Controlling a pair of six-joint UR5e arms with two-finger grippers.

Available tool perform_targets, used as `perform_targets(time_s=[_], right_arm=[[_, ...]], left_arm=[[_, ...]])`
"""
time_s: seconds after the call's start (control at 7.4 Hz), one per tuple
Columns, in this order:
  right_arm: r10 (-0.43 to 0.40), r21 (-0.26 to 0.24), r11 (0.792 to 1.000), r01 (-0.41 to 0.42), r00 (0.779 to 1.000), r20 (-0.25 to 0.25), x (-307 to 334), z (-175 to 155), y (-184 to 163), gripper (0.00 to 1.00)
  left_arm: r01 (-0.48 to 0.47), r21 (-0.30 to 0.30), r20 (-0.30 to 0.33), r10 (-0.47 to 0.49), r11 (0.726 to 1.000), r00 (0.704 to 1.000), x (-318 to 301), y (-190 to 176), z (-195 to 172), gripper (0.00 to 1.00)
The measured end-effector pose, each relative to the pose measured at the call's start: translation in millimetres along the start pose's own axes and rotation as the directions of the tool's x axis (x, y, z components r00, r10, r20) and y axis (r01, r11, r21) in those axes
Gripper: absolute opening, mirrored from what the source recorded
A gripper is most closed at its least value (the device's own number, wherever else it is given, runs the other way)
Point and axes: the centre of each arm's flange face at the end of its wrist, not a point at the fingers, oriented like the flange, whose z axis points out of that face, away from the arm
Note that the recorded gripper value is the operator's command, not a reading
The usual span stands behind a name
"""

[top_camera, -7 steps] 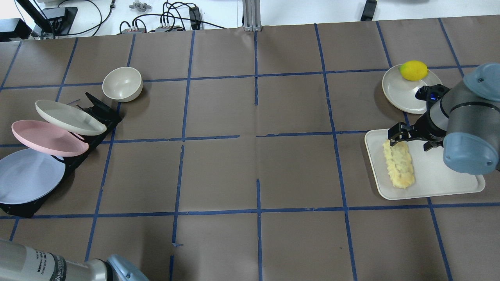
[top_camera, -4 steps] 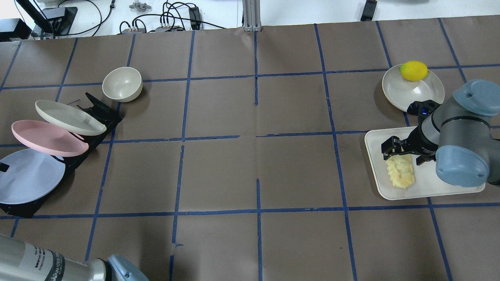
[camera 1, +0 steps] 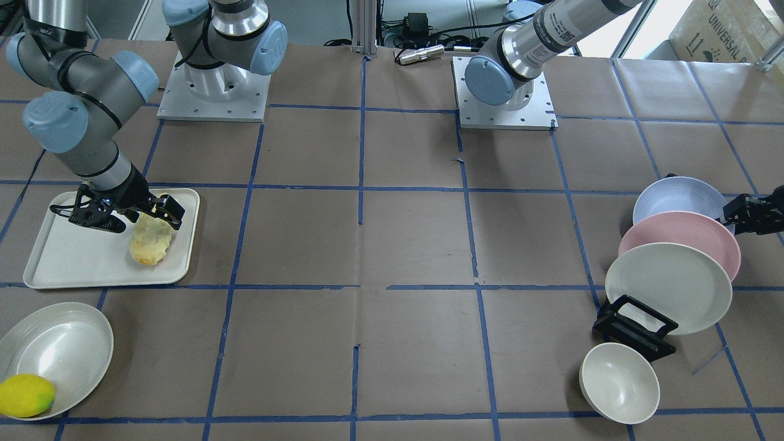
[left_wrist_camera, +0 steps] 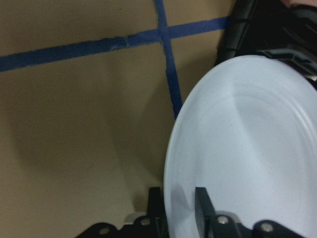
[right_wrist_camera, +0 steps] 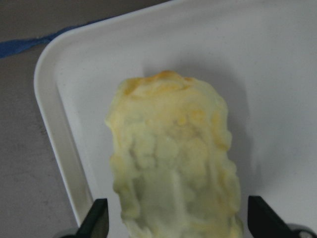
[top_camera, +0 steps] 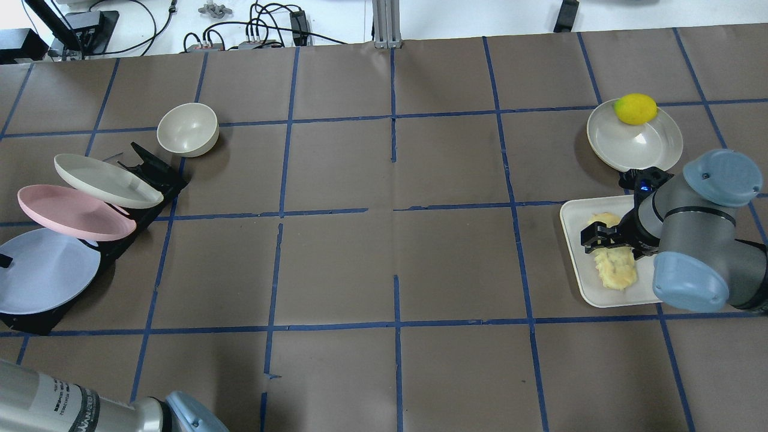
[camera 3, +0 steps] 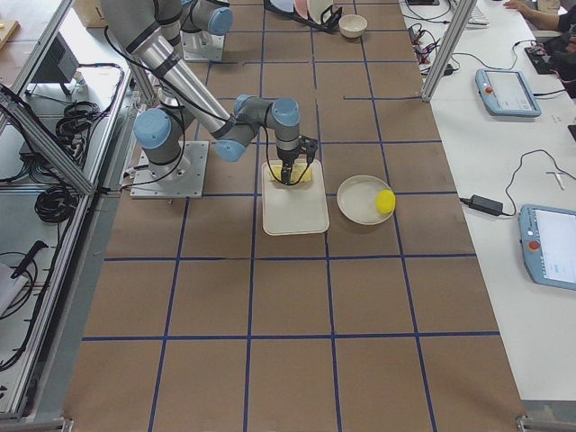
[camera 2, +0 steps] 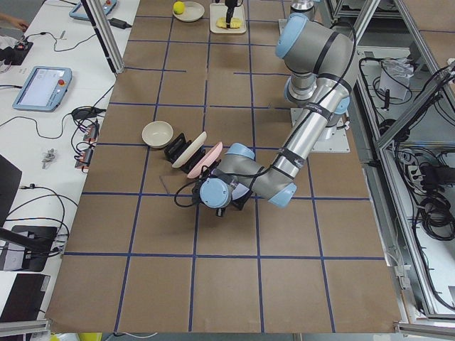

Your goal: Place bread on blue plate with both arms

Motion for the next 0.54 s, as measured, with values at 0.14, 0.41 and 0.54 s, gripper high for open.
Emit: perform_targets(time_s=[0.14, 0.41, 0.54], right_arm=[[-0.002, 0.022, 1.000, 0.003, 1.000, -0.018, 2, -4, -2, 0.04], [-0.005, 0.039, 0.999, 0.006, 0.999, -0.045, 5, -11, -7, 0.04], [-0.005, 0.029, 1.000, 0.006, 0.998, -0.055, 8, -20, -17, 0.05]], left_arm=[[0.000, -0.001, 0.014, 0.000, 1.000, 1.000, 2, 0, -8, 0.15], [-0.005, -0.014, 0.053, 0.005, 1.000, 0.999, 17, 7, -36, 0.13], [-0.007, -0.021, 0.072, 0.008, 1.000, 0.997, 29, 12, -51, 0.13]])
